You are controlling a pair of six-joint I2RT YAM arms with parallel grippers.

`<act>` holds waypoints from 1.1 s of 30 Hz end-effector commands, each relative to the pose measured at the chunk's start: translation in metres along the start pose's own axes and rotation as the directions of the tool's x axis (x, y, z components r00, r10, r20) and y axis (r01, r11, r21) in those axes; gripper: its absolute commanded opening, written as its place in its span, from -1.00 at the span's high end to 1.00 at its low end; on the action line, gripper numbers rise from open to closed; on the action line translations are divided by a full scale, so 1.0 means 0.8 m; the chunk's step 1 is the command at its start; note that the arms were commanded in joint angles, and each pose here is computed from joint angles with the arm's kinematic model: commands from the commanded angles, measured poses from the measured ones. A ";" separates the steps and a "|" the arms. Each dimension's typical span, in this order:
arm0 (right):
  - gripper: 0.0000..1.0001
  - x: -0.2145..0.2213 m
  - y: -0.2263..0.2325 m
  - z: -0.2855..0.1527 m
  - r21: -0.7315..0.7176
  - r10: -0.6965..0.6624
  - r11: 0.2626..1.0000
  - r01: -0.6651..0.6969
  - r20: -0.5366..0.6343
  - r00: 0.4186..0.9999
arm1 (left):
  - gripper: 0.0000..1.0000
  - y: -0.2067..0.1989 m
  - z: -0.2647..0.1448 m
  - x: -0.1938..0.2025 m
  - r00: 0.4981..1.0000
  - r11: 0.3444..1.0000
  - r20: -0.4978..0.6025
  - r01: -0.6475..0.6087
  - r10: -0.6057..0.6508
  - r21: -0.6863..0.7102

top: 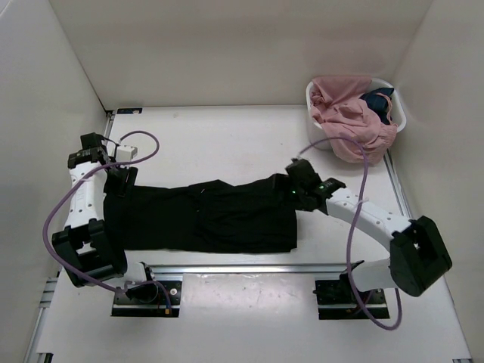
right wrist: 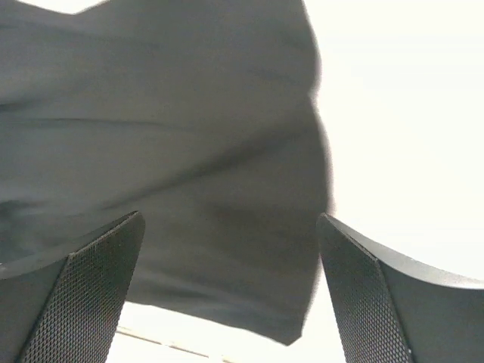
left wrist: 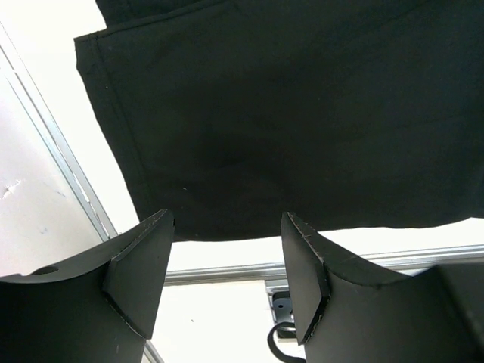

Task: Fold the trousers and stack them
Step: Fold the trousers

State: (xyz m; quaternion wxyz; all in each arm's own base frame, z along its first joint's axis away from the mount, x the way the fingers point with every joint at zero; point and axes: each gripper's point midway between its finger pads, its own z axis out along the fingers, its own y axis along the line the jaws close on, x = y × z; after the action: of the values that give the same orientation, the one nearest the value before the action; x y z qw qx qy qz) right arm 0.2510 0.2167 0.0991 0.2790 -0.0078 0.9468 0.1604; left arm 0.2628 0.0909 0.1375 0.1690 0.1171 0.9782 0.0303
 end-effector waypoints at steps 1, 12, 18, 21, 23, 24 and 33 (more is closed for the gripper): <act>-0.98 0.002 -0.012 0.015 -0.119 0.148 0.980 -0.156 -0.078 0.986 | -0.42 0.011 -0.006 -0.005 1.000 0.999 0.014 0.005 -0.005 -0.042; -0.79 0.075 -0.024 0.068 -0.167 0.162 0.960 -0.226 -0.329 0.930 | -0.42 0.011 -0.007 0.002 1.000 0.998 0.005 0.005 -0.005 -0.058; -0.79 0.104 -0.086 0.069 0.162 0.256 0.964 -0.210 -0.364 0.895 | -0.42 0.015 -0.008 0.005 1.000 0.997 -0.006 0.005 -0.006 -0.077; -0.79 0.083 -0.096 0.052 0.213 0.239 0.961 -0.179 -0.305 0.922 | -0.42 0.015 -0.008 0.005 1.000 0.997 -0.006 0.005 -0.006 -0.077; -0.79 0.057 -0.091 0.036 0.204 0.192 0.969 -0.141 -0.253 0.948 | -0.42 0.017 -0.008 0.002 1.000 0.997 0.002 0.005 -0.005 -0.081; -0.79 0.057 -0.088 0.023 0.221 0.159 0.970 -0.101 -0.263 0.951 | -0.42 0.017 -0.005 0.003 1.000 0.997 -0.006 0.005 -0.006 -0.077; -0.79 0.012 -0.076 0.008 0.222 0.088 0.974 -0.038 -0.218 0.972 | -0.42 0.017 -0.002 0.004 1.000 0.997 -0.014 0.006 -0.007 -0.072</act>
State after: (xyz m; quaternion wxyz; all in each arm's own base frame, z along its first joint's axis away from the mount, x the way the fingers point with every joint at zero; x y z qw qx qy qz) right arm 0.2607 0.1663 0.0778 0.1874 0.0475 0.9786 0.0701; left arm 0.2623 0.1024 0.1369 0.1589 0.1118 0.9791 0.0596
